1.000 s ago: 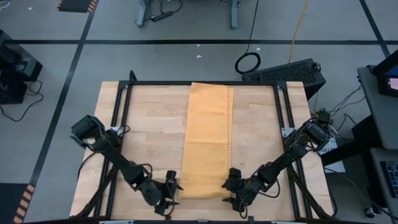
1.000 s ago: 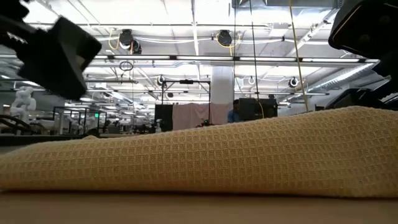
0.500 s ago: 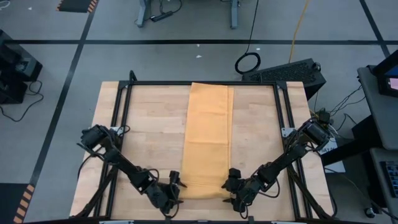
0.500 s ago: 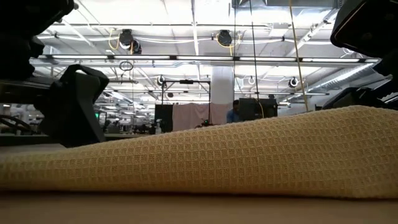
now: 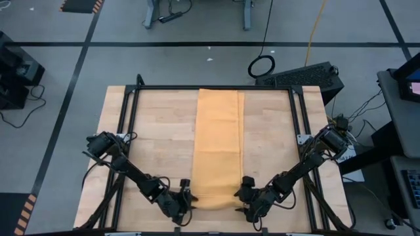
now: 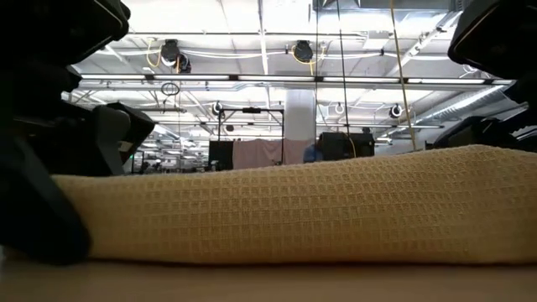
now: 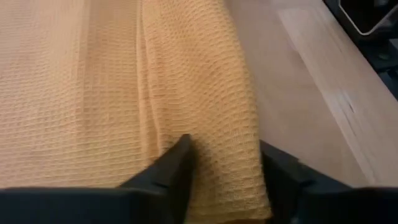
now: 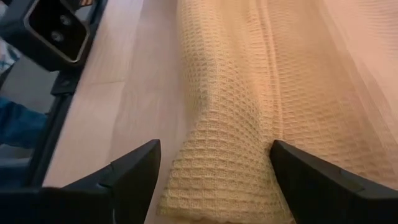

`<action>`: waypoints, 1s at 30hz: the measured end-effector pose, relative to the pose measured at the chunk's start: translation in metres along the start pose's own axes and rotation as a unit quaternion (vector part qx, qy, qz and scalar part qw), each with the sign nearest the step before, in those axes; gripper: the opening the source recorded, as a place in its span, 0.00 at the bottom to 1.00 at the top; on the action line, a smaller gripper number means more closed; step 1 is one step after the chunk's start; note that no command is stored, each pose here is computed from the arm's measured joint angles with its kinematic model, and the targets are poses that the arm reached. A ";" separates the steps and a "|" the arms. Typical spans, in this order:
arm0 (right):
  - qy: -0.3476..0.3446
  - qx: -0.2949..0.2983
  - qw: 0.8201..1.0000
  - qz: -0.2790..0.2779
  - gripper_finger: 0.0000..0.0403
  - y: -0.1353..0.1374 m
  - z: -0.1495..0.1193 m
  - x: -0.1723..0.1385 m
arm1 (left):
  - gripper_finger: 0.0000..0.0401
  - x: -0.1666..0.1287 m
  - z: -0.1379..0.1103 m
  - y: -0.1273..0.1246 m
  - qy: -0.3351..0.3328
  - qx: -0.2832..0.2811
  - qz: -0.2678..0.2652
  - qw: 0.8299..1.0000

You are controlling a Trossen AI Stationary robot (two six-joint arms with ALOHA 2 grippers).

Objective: Roll towel
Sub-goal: Roll the yellow towel

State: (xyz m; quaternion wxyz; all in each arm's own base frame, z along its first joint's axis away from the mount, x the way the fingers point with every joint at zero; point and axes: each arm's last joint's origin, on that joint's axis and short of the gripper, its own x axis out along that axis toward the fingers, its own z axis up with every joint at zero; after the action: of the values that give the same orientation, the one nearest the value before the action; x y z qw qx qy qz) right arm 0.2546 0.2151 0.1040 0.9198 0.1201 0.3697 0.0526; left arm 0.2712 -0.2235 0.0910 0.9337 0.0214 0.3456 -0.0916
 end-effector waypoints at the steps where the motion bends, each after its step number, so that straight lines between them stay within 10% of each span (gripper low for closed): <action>1: 0.000 0.000 1.000 0.000 0.74 0.000 0.000 0.000 | 0.34 0.000 0.000 0.000 -0.001 -0.002 0.000 1.000; 11: 0.025 -0.021 0.999 -0.010 0.74 0.013 0.012 -0.025 | 0.04 0.000 0.004 -0.001 -0.018 -0.072 -0.019 0.997; 30: -0.004 -0.159 0.985 -0.069 0.74 0.076 0.036 -0.035 | 0.03 0.002 0.020 0.002 -0.014 -0.336 -0.124 0.934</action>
State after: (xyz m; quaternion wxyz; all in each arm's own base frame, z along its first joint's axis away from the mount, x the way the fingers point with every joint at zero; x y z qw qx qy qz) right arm 0.2536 0.2751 0.1727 0.9303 -0.0535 0.3598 0.0472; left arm 0.2857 -0.2238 0.1048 0.8723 -0.3373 0.3435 -0.0853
